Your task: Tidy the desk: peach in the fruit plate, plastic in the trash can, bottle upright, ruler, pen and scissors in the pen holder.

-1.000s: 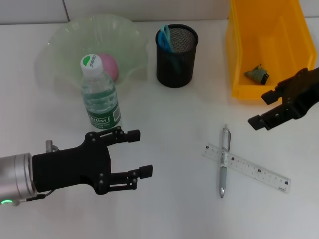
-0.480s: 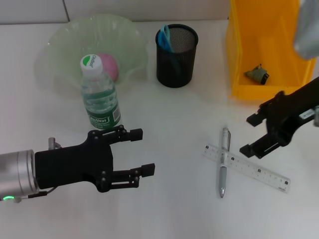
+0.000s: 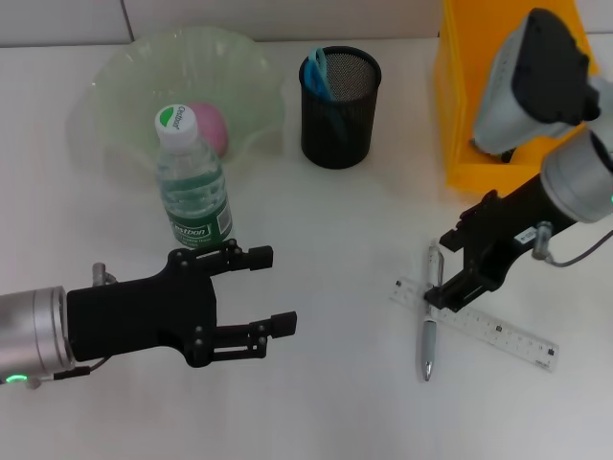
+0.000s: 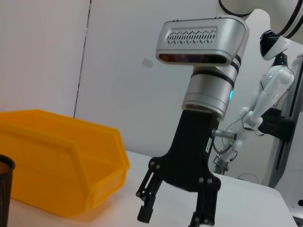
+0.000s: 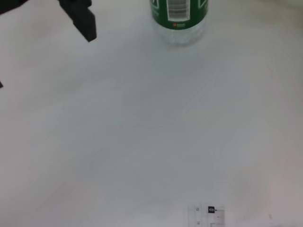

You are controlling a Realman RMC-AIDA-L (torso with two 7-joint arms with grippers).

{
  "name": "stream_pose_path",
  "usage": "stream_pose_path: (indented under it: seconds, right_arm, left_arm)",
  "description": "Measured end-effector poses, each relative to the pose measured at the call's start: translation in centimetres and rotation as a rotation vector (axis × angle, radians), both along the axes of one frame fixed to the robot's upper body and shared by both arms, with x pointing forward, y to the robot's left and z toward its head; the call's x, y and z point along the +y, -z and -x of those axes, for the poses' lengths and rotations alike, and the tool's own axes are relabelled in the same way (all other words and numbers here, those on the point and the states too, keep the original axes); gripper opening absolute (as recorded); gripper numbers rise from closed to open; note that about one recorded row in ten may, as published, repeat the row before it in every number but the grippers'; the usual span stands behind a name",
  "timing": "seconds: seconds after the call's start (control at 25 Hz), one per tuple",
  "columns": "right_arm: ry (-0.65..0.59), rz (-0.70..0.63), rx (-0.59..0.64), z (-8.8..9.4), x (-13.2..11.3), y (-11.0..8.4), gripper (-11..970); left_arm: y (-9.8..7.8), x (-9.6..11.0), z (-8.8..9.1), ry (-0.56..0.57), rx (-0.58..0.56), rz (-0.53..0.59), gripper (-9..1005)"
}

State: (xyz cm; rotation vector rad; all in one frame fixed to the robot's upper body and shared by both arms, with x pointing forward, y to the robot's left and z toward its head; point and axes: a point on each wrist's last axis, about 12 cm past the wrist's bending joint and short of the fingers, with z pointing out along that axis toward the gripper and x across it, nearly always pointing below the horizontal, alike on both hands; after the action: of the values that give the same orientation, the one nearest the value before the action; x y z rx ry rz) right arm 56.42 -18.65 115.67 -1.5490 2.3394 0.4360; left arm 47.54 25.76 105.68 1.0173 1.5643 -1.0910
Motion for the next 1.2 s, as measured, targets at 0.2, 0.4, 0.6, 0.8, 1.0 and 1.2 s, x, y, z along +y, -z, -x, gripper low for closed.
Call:
stream_pose_path:
  seconds: [0.2, 0.4, 0.6, 0.8, 1.0, 1.2]
  right_arm:
    - [-0.016, 0.023, -0.004, 0.0, 1.4, 0.9, 809]
    - [-0.025, 0.035, -0.001, 0.1, 2.3, 1.6, 809]
    - [-0.015, 0.041, 0.011, 0.1, 2.6, 2.5, 809]
    - [-0.009, 0.044, 0.007, 0.1, 3.0, 2.9, 809]
    - [0.002, 0.041, 0.005, 0.0, 3.0, 3.0, 809]
    - [0.015, 0.034, 0.007, -0.1, 3.1, 3.0, 803]
  left_arm:
    - [-0.1, -0.1, -0.2, 0.003, -0.003, 0.000, 812]
    - [-0.1, -0.1, -0.1, 0.003, -0.002, 0.002, 813]
    - [-0.1, -0.2, -0.1, 0.003, -0.002, 0.002, 813]
    - [-0.1, -0.2, -0.1, 0.002, -0.001, 0.002, 813]
    - [0.0, -0.1, -0.1, 0.001, 0.000, 0.002, 813]
    - [0.0, -0.1, 0.0, -0.002, 0.002, 0.001, 813]
